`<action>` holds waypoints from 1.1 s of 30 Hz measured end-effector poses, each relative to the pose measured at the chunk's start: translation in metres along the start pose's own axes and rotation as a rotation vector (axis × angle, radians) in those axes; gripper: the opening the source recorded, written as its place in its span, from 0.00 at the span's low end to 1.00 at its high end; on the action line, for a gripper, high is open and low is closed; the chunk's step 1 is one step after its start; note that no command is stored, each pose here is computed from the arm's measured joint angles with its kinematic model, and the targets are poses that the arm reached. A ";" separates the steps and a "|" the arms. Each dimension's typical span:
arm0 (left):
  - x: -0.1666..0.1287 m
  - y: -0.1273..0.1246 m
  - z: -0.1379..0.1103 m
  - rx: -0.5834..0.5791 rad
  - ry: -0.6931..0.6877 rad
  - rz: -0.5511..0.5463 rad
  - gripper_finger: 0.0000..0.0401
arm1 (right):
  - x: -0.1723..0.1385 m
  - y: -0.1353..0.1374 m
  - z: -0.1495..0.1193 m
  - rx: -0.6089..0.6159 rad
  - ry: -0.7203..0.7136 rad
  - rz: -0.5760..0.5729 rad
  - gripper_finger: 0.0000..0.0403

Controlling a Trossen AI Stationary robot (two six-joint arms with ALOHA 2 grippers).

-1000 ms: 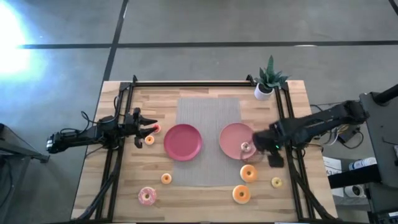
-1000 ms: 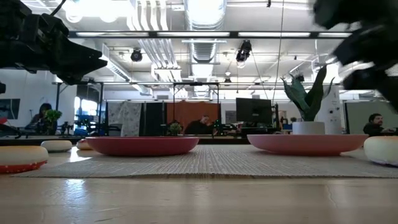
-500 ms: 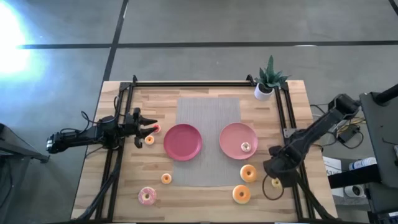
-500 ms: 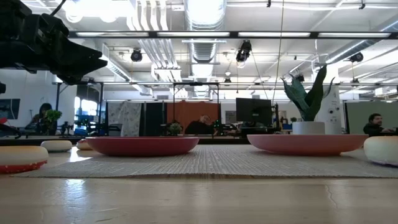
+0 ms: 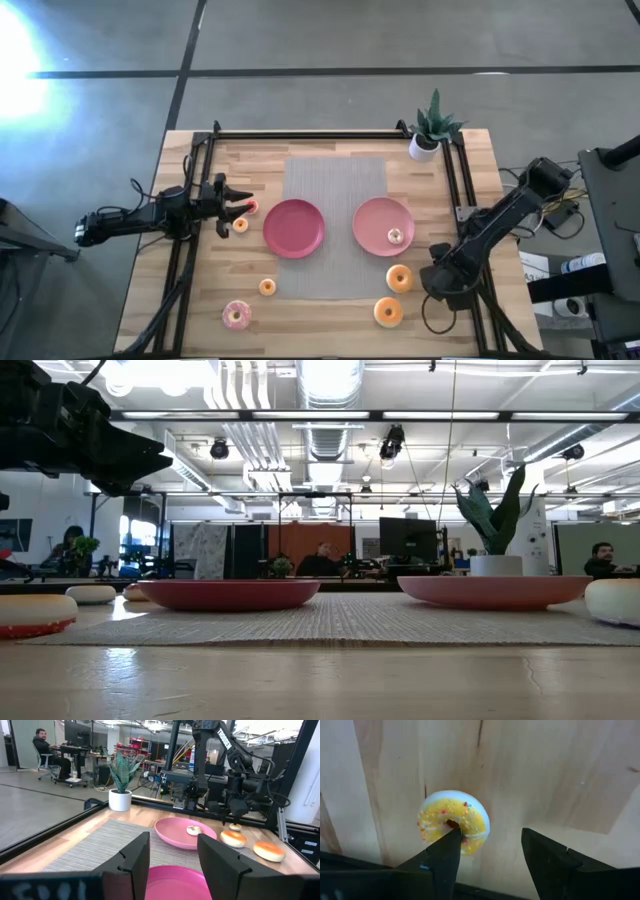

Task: Pick & Place donuts
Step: Put the small yellow donut on the light pink plate

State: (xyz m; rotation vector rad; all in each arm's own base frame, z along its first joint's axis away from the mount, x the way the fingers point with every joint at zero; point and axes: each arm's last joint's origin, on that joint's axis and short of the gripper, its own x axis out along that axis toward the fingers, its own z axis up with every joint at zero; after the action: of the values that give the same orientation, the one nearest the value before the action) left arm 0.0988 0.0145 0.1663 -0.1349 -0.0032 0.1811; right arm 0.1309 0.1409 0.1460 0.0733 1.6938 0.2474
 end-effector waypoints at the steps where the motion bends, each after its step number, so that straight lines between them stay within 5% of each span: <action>1: 0.000 0.000 0.000 0.000 0.000 0.000 0.35 | 0.002 0.000 0.000 0.000 0.006 -0.005 0.50; 6: 0.000 0.000 0.000 0.000 -0.001 0.000 0.35 | 0.007 0.003 0.005 0.016 0.004 0.002 0.44; 16: 0.000 0.000 0.000 0.000 0.000 0.000 0.35 | 0.001 0.005 0.006 0.021 -0.038 0.061 0.06; 19: 0.000 0.000 0.000 0.000 0.000 0.000 0.35 | -0.013 0.004 0.004 0.068 -0.104 0.080 0.04; 24: 0.000 0.000 0.000 0.000 -0.001 0.000 0.35 | -0.053 -0.017 -0.001 0.263 -0.293 -0.045 0.03; 29: 0.000 0.000 0.000 0.000 0.000 0.000 0.35 | -0.086 -0.066 0.003 0.565 -0.515 -0.136 0.03; 33: 0.000 0.000 0.000 0.000 0.000 0.000 0.35 | -0.093 -0.111 0.008 0.738 -0.505 -0.120 0.03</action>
State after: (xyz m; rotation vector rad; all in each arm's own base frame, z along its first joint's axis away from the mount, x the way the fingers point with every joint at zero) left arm 0.0988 0.0145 0.1664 -0.1348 -0.0034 0.1809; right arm 0.1625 0.0155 0.2128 0.5339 1.2017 -0.4649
